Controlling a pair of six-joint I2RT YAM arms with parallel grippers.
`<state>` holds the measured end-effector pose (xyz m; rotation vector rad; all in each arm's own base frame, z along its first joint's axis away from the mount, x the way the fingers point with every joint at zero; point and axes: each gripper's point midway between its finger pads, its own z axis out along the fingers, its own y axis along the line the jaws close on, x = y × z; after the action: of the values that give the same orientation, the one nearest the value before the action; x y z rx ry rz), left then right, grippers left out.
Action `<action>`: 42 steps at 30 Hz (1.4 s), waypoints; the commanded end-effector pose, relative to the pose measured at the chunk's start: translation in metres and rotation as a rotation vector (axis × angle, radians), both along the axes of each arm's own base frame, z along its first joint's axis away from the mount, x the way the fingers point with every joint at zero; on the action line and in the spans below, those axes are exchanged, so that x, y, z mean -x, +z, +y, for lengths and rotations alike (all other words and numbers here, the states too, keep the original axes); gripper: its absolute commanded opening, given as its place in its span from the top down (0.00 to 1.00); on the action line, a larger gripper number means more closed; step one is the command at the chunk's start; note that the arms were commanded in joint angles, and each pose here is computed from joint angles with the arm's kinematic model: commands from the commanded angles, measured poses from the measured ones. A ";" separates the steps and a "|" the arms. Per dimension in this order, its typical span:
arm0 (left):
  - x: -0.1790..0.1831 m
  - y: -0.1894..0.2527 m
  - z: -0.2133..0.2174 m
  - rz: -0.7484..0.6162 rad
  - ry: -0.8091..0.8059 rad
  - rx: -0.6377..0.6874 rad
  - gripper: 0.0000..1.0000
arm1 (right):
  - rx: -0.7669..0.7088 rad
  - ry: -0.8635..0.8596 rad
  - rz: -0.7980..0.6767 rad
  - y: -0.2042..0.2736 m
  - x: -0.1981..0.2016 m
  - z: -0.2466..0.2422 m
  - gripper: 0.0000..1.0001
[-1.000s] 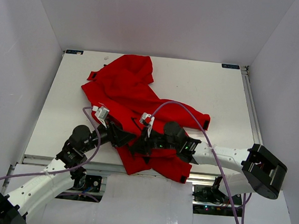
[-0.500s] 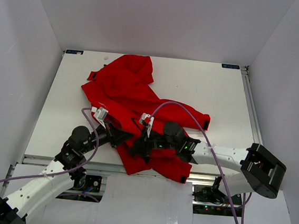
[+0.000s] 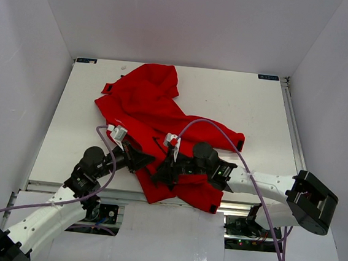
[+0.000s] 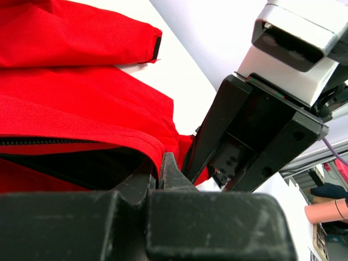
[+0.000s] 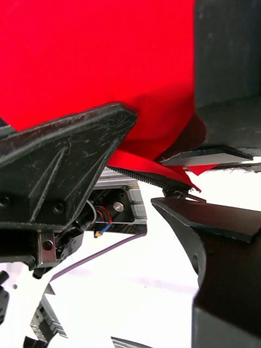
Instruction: Zip up the jacket
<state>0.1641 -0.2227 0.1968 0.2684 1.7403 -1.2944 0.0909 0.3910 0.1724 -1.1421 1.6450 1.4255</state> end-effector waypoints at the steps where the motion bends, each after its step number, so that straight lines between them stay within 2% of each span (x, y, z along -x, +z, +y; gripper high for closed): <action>1: 0.003 0.017 -0.005 -0.047 -0.047 -0.006 1.00 | -0.016 0.053 -0.044 0.013 0.005 0.000 0.61; 7: 0.005 0.017 -0.008 -0.027 -0.077 -0.040 1.00 | 0.039 0.061 -0.042 0.012 0.002 0.004 0.68; 21: 0.011 0.028 -0.008 -0.072 -0.098 -0.012 1.00 | 0.086 0.087 -0.037 0.008 0.001 0.009 0.86; 23: 0.012 0.029 -0.008 -0.076 -0.101 -0.006 1.00 | 0.088 0.105 -0.038 0.006 0.004 0.009 0.83; 26: 0.014 0.032 -0.009 -0.085 -0.114 0.003 1.00 | 0.103 0.095 -0.042 -0.001 0.001 0.009 0.69; 31: 0.021 0.036 -0.011 -0.103 -0.155 0.029 1.00 | 0.109 0.081 -0.056 -0.007 -0.002 0.009 0.55; 34: 0.024 0.037 -0.012 -0.109 -0.172 0.038 1.00 | 0.092 0.063 -0.079 -0.004 -0.005 0.007 0.51; 36: 0.025 0.038 -0.013 -0.114 -0.177 0.043 1.00 | 0.081 0.052 -0.095 -0.002 -0.006 0.007 0.53; 42: 0.022 0.037 -0.013 -0.105 -0.169 0.045 1.00 | 0.053 0.070 -0.104 0.004 -0.003 0.006 0.82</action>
<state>0.1479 -0.2336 0.2172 0.4182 1.7000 -1.3743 0.0914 0.3933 0.1562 -1.3078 1.6974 1.3397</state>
